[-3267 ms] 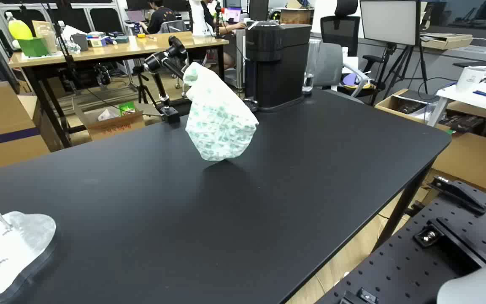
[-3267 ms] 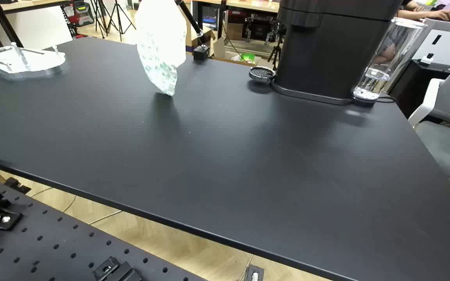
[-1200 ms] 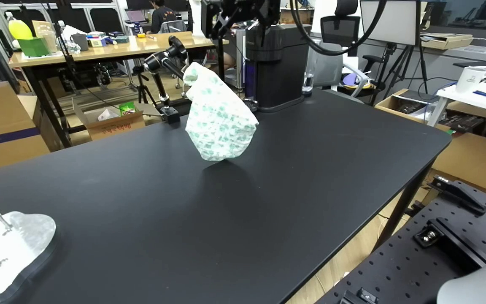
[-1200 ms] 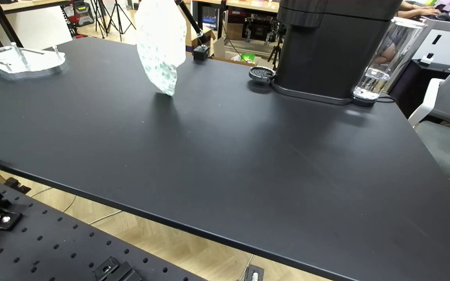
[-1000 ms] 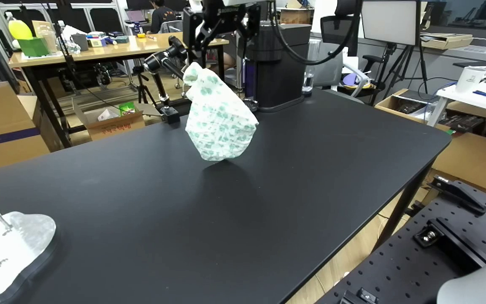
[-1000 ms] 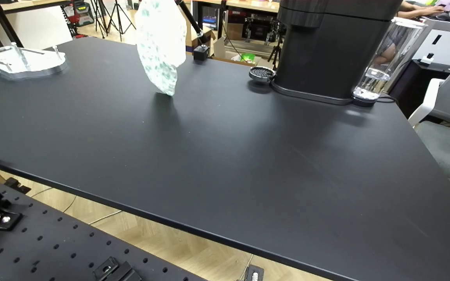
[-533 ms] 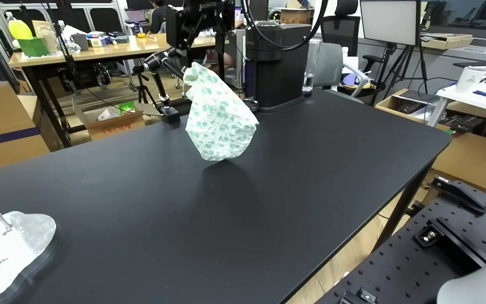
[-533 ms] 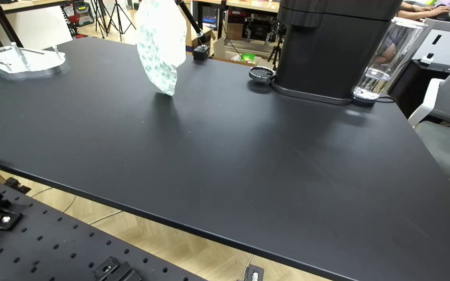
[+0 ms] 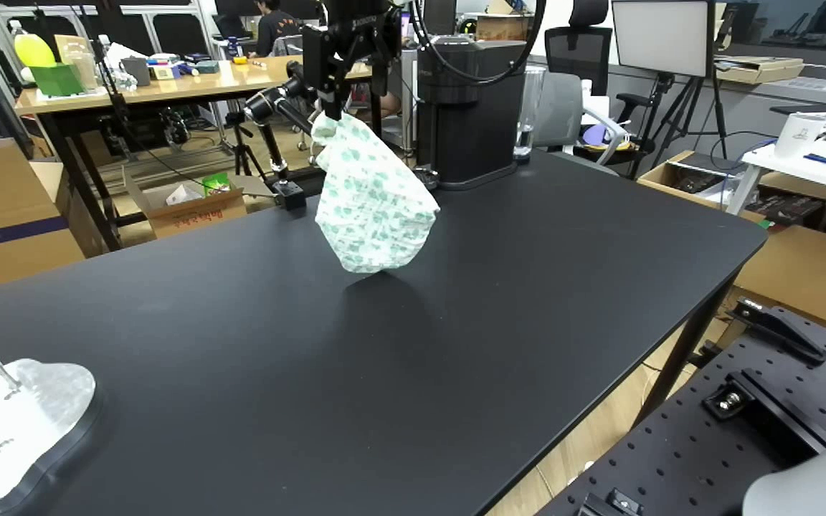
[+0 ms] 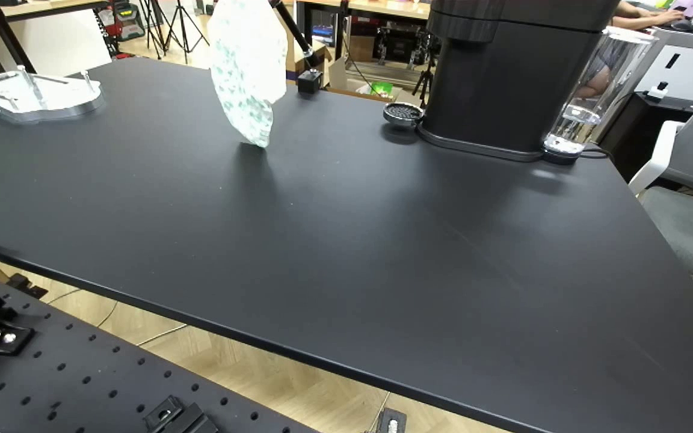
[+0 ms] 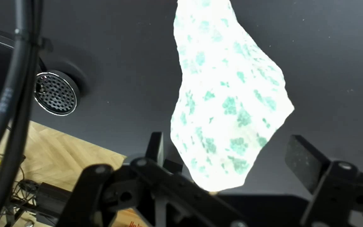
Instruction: Put the towel on the table
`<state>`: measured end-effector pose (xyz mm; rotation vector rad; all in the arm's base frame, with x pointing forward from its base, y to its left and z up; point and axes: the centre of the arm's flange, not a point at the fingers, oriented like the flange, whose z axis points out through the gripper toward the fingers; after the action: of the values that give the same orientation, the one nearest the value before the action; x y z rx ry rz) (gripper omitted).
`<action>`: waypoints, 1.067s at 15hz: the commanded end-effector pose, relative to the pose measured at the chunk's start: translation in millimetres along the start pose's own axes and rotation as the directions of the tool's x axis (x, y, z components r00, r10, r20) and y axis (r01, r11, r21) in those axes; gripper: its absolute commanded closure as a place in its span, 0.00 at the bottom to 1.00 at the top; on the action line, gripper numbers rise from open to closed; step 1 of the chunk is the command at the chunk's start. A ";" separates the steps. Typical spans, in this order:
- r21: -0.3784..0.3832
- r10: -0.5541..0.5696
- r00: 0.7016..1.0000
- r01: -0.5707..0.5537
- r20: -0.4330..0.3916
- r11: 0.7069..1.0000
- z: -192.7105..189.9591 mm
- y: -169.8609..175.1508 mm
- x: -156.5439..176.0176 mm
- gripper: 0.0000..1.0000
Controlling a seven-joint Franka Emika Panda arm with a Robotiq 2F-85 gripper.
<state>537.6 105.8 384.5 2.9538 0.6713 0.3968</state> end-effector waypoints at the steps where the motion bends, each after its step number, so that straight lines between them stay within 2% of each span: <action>1: 0.020 -0.005 1.000 0.005 -0.010 1.000 7.7 7.9 15.1 0.27; 3: 0.036 0.008 1.000 -0.007 -0.022 0.999 8.2 8.3 19.7 0.30; 6: 0.060 0.022 0.999 -0.020 -0.035 0.998 4.9 7.7 24.4 0.55; 12: 0.100 0.064 0.997 -0.060 -0.034 0.993 0.5 1.5 26.1 0.95; 14: 0.118 0.097 0.995 -0.093 -0.026 0.989 -0.7 0.4 23.9 1.00; 16: 0.138 0.142 0.990 -0.137 -0.026 0.981 -6.7 -0.3 20.1 1.00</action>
<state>555.9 115.4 383.2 3.0927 0.5944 0.4343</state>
